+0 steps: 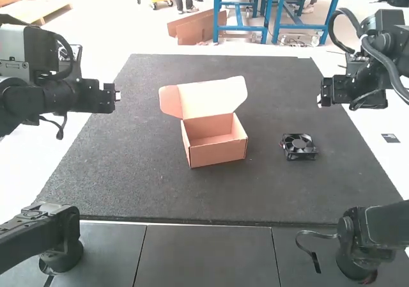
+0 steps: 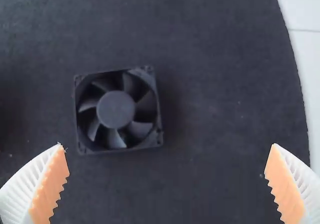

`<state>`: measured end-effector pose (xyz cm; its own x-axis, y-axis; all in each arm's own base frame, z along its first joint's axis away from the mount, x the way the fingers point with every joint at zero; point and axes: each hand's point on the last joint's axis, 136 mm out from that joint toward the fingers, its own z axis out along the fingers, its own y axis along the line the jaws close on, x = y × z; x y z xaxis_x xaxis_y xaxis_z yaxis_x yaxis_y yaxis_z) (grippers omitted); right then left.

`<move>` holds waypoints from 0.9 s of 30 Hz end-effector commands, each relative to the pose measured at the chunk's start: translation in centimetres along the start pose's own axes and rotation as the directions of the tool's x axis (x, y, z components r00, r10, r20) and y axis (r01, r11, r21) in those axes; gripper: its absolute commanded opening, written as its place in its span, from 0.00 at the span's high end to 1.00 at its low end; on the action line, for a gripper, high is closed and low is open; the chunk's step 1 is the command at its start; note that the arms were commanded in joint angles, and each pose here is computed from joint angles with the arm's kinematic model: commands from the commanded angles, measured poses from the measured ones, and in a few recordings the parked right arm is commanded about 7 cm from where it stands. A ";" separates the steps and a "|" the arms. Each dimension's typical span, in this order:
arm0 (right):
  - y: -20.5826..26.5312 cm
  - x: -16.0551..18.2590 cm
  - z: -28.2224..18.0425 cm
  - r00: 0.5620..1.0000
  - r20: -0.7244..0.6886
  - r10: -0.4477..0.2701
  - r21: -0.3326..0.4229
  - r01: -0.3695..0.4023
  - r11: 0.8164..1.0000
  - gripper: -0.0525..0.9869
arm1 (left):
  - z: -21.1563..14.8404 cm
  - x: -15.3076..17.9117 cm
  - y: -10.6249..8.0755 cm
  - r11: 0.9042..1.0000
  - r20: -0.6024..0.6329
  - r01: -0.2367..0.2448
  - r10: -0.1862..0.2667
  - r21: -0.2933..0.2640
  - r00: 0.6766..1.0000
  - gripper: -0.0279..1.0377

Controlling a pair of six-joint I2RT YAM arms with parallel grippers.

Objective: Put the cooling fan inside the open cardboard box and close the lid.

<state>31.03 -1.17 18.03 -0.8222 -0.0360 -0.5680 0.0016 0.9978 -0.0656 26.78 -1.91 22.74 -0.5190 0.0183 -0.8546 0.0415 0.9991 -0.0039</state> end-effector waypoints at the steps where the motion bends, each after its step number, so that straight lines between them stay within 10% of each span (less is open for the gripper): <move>1: 0.0 -0.5 0.4 0.998 -0.007 -0.066 -0.018 0.066 0.998 0.08 | -0.6 -1.8 -0.4 1.000 0.031 0.009 -0.010 0.020 0.999 0.06; 27: -2.2 3.5 11.3 0.920 -0.386 -0.063 -0.086 0.032 0.996 0.09 | -0.1 -3.1 -0.6 0.999 0.036 0.012 -0.013 0.030 0.999 0.06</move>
<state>33.76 -4.11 6.79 -0.9789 -0.0636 -0.1941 -0.0592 0.9978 -0.0284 27.88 -2.29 23.84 -0.5182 0.0174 -0.8551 0.0542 0.9985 -0.0125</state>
